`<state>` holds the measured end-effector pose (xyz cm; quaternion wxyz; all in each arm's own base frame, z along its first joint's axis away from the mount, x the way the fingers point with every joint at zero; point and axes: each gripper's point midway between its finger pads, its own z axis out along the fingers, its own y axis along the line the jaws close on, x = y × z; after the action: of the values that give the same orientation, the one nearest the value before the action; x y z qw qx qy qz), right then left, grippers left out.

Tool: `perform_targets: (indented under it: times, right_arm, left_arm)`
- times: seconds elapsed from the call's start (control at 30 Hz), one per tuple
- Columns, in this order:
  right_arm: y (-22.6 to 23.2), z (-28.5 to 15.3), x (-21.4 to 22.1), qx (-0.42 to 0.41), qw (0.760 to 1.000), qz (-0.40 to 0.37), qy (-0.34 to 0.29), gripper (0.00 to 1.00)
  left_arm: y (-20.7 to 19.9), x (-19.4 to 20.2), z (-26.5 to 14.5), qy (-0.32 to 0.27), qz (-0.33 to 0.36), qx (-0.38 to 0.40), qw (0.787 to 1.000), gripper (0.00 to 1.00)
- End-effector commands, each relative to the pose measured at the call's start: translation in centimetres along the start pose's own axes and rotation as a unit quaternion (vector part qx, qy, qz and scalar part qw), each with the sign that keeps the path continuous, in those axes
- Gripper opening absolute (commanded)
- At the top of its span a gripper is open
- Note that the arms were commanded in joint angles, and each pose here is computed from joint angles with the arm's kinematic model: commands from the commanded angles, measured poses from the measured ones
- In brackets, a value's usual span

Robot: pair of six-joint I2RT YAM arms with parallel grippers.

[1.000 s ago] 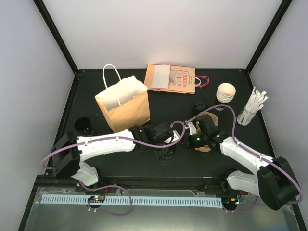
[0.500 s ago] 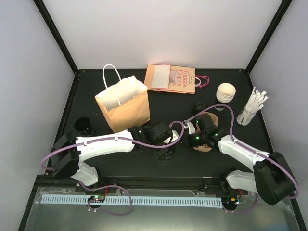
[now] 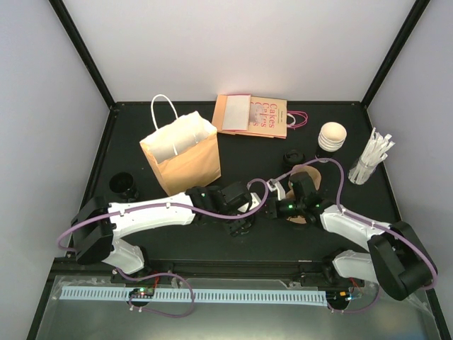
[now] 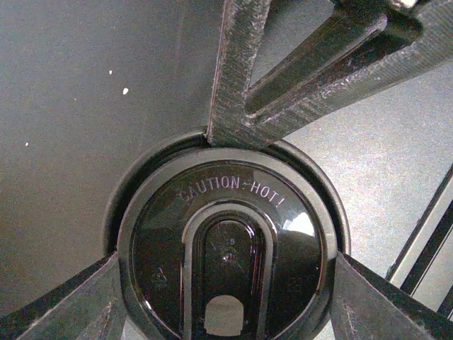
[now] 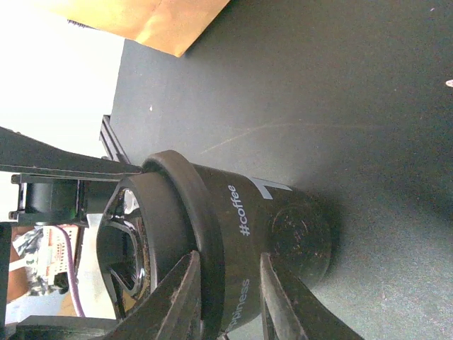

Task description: Pack the takeout coffee

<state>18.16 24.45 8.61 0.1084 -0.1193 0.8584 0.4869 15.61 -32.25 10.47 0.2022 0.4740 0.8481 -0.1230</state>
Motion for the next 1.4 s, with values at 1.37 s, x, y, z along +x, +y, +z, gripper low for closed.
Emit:
perform_targets:
  times: [1.37]
  right_arm:
    - [2.5,1.5,-2.0,0.013,1.0,-0.004,0.028,0.3]
  left_arm:
    - [-4.0,5.1,3.4,0.088,0.032,0.076,0.993,0.63]
